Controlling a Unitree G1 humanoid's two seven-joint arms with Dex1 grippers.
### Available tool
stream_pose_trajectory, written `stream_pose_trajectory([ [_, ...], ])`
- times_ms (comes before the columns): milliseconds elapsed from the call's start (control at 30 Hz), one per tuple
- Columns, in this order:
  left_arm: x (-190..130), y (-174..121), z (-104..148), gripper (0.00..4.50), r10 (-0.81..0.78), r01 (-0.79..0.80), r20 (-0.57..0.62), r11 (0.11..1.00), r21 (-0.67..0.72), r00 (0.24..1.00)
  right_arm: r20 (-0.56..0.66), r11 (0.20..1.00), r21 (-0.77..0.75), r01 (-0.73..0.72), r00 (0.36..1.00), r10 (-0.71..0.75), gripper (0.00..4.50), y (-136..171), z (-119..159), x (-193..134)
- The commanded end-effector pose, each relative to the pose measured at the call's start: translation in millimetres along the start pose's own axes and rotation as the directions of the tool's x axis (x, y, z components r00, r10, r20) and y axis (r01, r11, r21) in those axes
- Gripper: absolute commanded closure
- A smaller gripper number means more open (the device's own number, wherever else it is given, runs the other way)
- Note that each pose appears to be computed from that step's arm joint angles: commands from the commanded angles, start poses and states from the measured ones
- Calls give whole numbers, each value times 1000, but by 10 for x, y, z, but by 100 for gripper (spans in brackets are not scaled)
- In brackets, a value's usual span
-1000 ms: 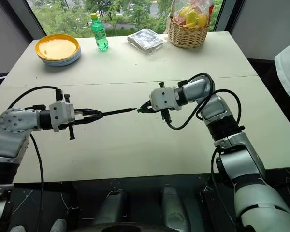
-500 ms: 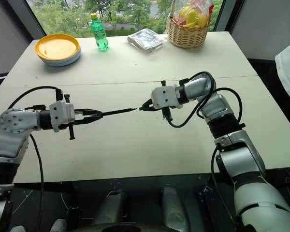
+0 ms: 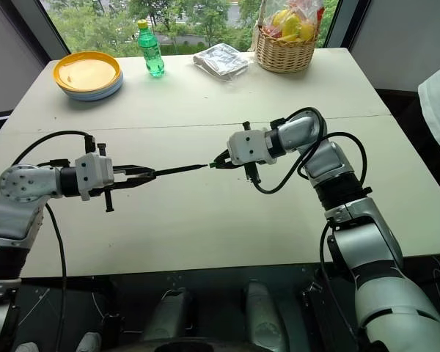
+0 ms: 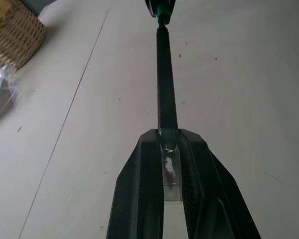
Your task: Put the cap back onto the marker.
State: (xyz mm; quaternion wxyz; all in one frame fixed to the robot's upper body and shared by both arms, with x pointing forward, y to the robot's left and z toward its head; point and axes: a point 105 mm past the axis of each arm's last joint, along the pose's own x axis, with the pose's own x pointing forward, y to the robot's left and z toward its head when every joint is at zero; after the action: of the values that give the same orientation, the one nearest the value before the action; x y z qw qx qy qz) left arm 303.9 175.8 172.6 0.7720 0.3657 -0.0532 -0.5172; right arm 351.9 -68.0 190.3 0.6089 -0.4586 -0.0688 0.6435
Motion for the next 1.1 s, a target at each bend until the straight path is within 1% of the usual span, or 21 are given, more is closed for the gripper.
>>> stream_pose_trajectory([
  [33, -14, 45, 87, 450, 14, -14, 18, 999, 41, 1000, 45, 999, -46, 24, 999, -22, 446, -83, 155, -11],
  [533, -21, 45, 87, 450, 18, -19, 16, 999, 41, 1000, 58, 998, -51, 27, 998, -24, 446, -90, 182, 48],
  [867, -20, 31, 88, 450, 16, -16, 18, 999, 40, 1000, 73, 997, -59, 43, 997, -39, 446, -140, 243, 123],
  [1100, -20, 17, 84, 450, 13, -14, 18, 999, 39, 1000, 62, 995, -72, 75, 996, -71, 446, -221, 242, 168],
])
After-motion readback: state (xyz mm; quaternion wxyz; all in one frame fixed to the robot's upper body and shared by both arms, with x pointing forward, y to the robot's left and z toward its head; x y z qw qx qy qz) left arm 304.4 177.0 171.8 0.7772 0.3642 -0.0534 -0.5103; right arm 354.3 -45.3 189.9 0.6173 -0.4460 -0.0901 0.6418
